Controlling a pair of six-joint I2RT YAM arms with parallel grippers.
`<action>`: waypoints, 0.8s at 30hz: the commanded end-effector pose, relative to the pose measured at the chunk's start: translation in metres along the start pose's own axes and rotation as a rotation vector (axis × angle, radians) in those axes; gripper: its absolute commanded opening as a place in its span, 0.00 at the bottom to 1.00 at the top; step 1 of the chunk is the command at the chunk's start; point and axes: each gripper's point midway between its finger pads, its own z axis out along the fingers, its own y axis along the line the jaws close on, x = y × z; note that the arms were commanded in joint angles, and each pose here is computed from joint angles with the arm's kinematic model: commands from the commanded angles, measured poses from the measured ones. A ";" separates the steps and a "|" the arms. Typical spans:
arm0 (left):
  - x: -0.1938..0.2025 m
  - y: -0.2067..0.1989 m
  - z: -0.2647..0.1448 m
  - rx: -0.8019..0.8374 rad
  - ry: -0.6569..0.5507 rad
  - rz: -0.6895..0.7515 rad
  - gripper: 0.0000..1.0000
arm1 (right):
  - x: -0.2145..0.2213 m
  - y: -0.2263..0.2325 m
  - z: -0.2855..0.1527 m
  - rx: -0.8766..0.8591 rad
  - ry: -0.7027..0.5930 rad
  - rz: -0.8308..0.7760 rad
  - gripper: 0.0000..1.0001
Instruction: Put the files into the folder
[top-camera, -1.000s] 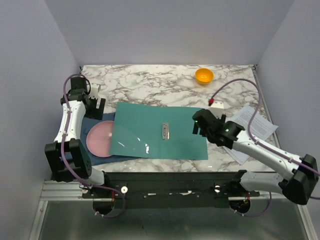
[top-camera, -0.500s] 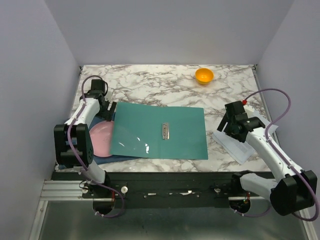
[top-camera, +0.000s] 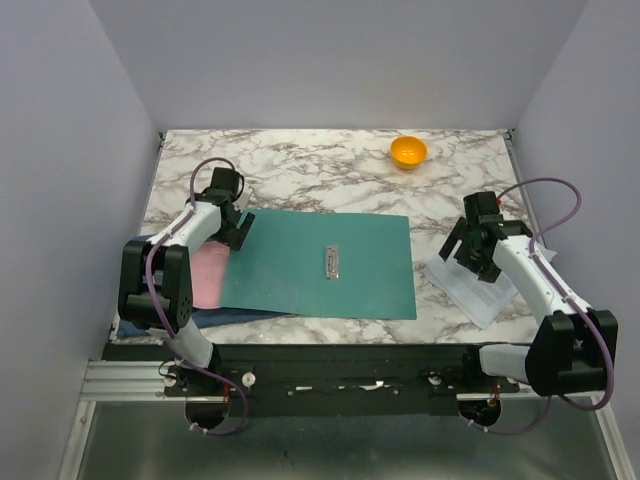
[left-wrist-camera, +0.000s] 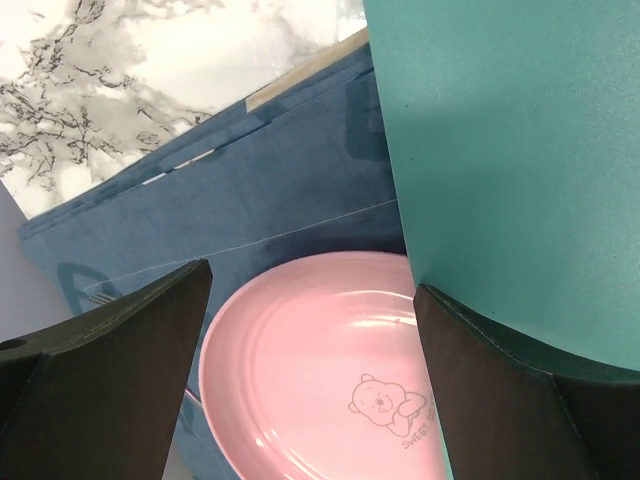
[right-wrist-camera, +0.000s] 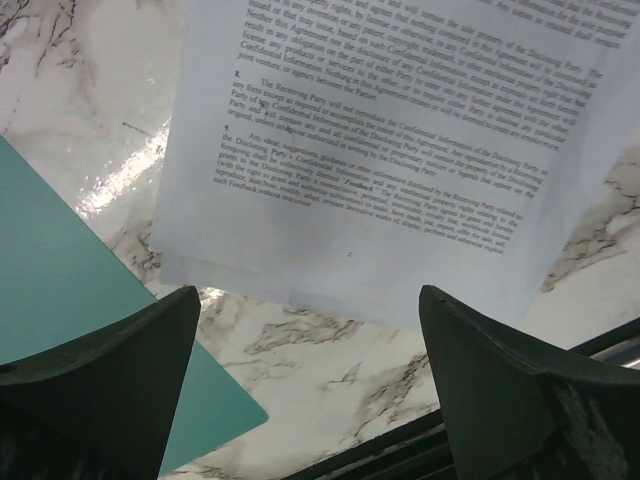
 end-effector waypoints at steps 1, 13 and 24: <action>0.001 -0.016 0.002 0.000 0.001 0.025 0.99 | -0.012 0.030 0.007 -0.097 0.024 -0.022 0.99; -0.004 -0.027 -0.029 -0.013 -0.054 0.068 0.99 | -0.003 0.054 0.042 -0.075 0.088 -0.116 0.95; -0.016 0.003 -0.070 -0.115 -0.127 0.069 0.99 | 0.007 0.068 0.065 -0.025 0.140 -0.173 0.85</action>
